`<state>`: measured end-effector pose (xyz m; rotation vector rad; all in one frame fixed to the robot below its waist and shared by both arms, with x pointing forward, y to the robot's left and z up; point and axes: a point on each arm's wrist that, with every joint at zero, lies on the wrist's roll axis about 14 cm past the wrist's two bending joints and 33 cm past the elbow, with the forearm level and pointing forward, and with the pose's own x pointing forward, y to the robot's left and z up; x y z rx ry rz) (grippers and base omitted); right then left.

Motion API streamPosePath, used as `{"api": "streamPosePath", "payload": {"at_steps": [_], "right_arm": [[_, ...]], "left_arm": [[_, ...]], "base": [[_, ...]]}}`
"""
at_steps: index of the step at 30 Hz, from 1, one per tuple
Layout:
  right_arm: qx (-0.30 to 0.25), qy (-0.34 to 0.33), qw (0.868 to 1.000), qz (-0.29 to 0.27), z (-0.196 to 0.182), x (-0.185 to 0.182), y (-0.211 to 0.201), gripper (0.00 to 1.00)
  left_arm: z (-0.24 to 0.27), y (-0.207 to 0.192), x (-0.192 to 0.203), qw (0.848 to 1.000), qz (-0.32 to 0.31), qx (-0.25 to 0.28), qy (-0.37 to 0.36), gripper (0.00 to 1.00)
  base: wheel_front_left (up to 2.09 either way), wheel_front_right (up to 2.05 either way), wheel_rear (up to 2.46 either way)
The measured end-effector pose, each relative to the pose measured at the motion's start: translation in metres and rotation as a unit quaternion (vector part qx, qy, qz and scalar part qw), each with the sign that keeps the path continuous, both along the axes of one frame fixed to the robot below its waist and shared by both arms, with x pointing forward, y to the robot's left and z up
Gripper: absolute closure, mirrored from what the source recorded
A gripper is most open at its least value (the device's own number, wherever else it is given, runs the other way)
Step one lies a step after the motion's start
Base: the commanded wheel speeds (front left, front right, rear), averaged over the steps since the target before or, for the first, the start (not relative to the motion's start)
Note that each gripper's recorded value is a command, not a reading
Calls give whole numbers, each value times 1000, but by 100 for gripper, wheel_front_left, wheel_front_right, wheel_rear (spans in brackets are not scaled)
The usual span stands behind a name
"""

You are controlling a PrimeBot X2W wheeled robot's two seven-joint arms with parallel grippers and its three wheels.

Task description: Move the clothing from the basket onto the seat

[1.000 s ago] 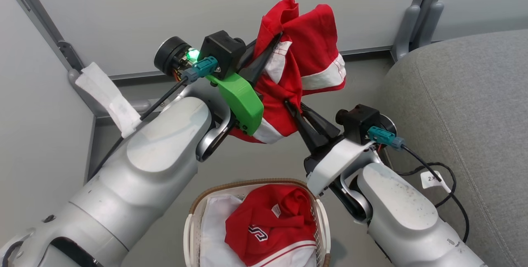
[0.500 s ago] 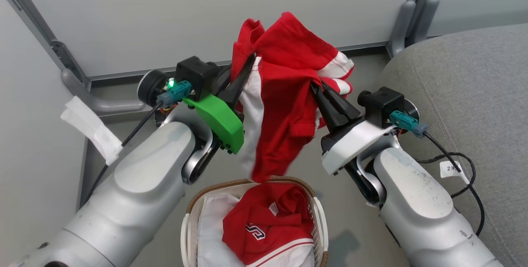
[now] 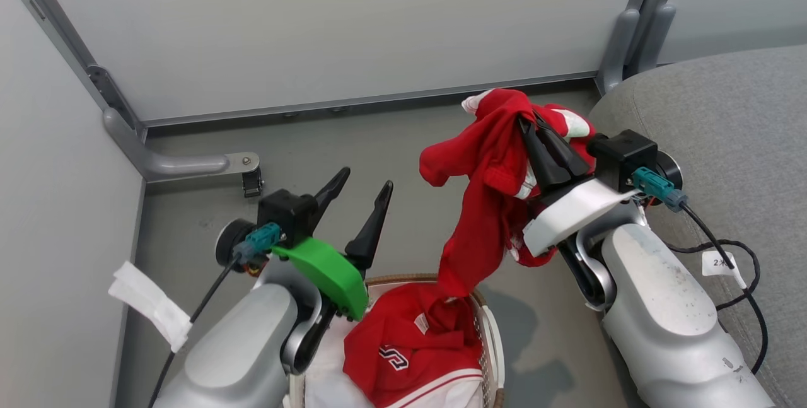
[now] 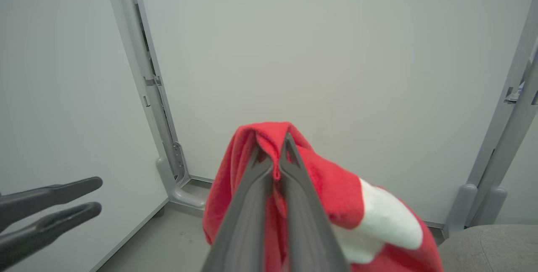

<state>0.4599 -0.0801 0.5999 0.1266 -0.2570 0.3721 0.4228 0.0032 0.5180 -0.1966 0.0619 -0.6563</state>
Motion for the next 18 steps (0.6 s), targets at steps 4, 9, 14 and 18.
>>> {"api": "streamPosePath", "payload": {"at_steps": [4,9,14,18], "right_arm": [[0,5,1000,-13,-5,-1,-8,100],[-1,8,1000,-24,-8,-3,-16,100],[-1,8,999,-32,-9,-4,-21,100],[-2,9,999,-41,-10,-5,-28,100]], "left_arm": [[-18,2,-13,1000,6,-8,24,0],[-39,-4,-32,999,2,-14,52,0],[-46,-8,-39,998,-2,-9,56,0],[-43,-14,-39,999,-7,-9,51,0]], "base": [[0,0,0],[0,0,0],[0,0,0],[0,0,0]]}}
